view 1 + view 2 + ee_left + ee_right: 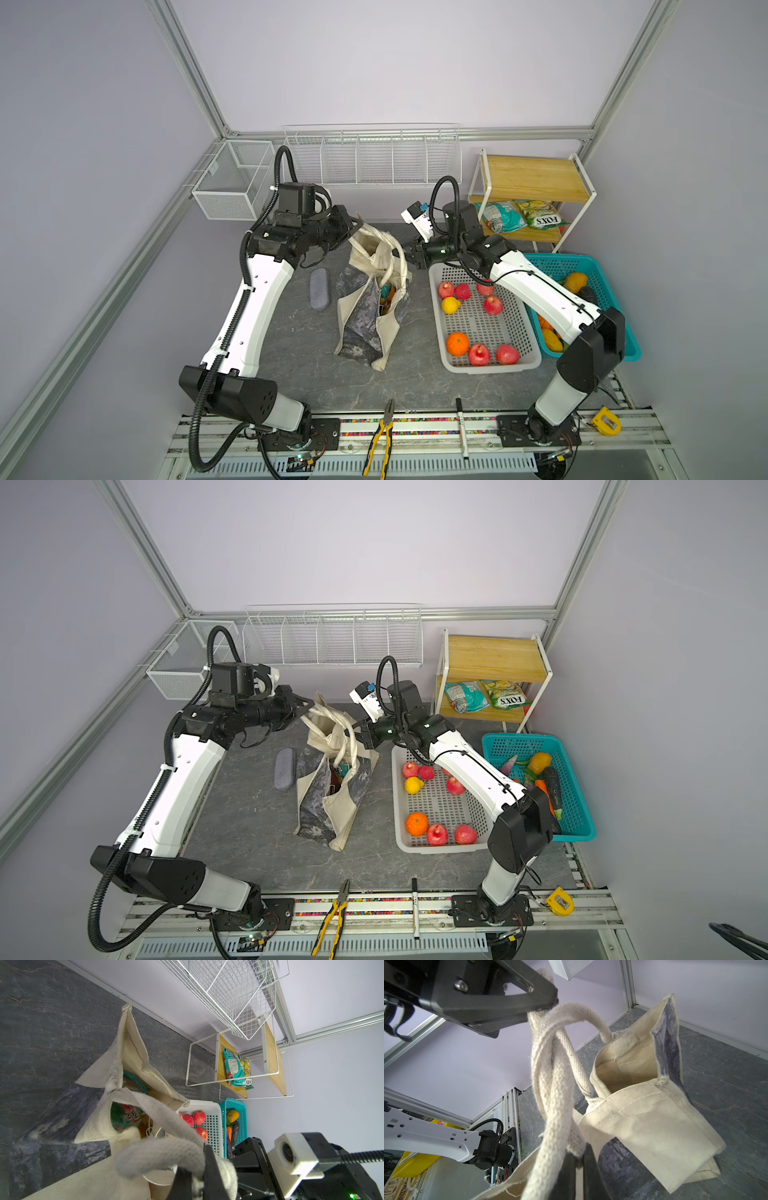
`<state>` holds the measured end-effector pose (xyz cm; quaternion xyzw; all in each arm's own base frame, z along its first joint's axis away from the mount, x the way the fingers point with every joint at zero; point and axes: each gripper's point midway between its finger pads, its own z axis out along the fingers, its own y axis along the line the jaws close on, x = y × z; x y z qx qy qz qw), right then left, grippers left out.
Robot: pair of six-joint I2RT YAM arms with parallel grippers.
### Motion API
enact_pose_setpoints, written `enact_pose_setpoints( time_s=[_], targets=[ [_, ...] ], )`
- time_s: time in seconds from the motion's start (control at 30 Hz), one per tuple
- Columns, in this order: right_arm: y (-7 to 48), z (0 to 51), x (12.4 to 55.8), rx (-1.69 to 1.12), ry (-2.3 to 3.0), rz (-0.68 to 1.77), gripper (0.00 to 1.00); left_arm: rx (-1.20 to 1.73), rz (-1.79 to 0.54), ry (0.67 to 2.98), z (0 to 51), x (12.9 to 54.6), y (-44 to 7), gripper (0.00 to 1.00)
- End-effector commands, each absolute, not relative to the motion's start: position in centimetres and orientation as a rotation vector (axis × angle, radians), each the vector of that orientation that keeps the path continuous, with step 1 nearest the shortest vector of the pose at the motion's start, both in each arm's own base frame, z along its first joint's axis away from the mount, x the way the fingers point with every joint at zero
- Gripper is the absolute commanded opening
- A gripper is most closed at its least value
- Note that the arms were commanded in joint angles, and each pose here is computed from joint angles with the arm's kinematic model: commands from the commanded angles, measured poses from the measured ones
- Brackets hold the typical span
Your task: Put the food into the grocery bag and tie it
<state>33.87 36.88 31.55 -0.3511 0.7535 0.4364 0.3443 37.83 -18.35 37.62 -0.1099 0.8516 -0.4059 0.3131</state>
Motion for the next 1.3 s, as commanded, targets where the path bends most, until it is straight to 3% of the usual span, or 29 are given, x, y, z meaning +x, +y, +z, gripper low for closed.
enact_pose_setpoints(
  time_s=[0.0,0.2,0.57,0.8,0.97,1.1,1.27],
  targets=[
    [36.3,31.8,34.0,-0.917,1.931,1.136,0.11,-0.304,-1.071,2.213,38.0,37.8,-17.7,0.0],
    [39.1,32.9,32.2,-1.01,1.824,1.285,0.17,-0.285,-1.095,2.236,37.3,37.6,-19.4,0.0],
    [41.6,35.9,32.7,-0.898,1.72,1.485,0.3,-0.274,-1.119,2.24,37.2,37.3,-20.3,0.0],
    [43.3,37.8,32.3,-0.851,1.628,1.597,0.55,-0.279,-1.115,2.246,36.7,37.1,-20.2,0.0],
    [44.4,38.4,32.6,-0.828,1.608,1.626,0.66,-0.281,-1.115,2.246,36.5,37.0,-20.1,0.0],
    [44.9,38.1,32.9,-0.825,1.618,1.626,0.65,-0.283,-1.113,2.243,36.6,37.1,-20.1,0.0],
    [44.7,38.2,33.3,-0.822,1.616,1.605,0.47,-0.289,-1.106,2.248,36.3,37.1,-20.0,0.0]
  ],
)
